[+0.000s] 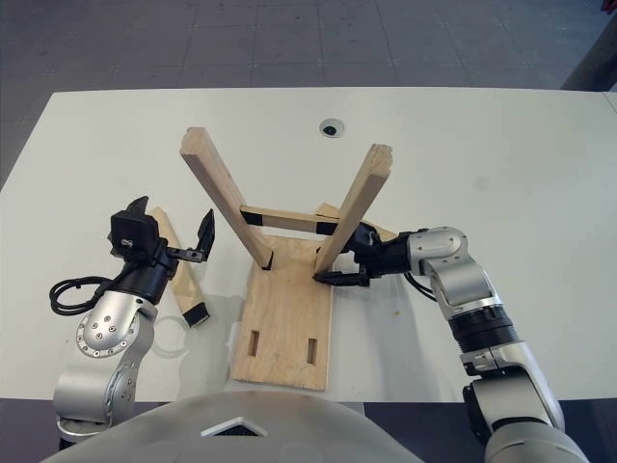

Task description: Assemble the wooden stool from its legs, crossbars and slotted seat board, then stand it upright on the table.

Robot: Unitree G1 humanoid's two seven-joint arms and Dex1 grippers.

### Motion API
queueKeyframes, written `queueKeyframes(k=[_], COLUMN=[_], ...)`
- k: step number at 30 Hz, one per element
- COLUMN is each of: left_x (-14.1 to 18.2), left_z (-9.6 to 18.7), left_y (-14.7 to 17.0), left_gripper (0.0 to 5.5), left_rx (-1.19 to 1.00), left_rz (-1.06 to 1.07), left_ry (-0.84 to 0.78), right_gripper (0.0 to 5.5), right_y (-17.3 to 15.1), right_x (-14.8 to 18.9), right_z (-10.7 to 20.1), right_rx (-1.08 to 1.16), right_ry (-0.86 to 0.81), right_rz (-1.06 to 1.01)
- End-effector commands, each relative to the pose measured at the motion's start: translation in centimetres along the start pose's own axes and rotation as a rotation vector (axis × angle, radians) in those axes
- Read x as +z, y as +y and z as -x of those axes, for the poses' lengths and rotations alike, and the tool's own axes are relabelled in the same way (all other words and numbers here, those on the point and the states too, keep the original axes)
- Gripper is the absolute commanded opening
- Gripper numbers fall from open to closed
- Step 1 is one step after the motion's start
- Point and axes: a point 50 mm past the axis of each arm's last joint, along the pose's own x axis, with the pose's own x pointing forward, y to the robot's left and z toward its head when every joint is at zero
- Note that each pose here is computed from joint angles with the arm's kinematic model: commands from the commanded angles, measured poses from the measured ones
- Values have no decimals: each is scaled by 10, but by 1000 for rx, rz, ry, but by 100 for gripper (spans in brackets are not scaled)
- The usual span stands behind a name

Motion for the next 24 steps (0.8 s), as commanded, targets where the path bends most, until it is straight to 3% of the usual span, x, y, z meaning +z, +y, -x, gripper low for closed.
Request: queueKeyframes(k=[1,10,15,20,24], left_x=[1,0,0,-1,0], left_z=[1,0,-1,-9,-19], left_y=[1,1,-1,8,21], left_gripper=[542,542,542,542,542], left_rx=[-11,-9,-12,7,64], left_rz=[-14,-10,-8,3,-9], left_ry=[-6,0,0,13,-3], right_gripper=[391,547,547,547,547], right_y=[-3,-17,-16,14,43], right_x=[-5,20,20,1,-1], right_z=[1,29,46,78,88], right_rx=[-40,-138,-267,-405,-495], right_ry=[14,-34,-47,109,139], right_rz=[-21,63,127,192,201])
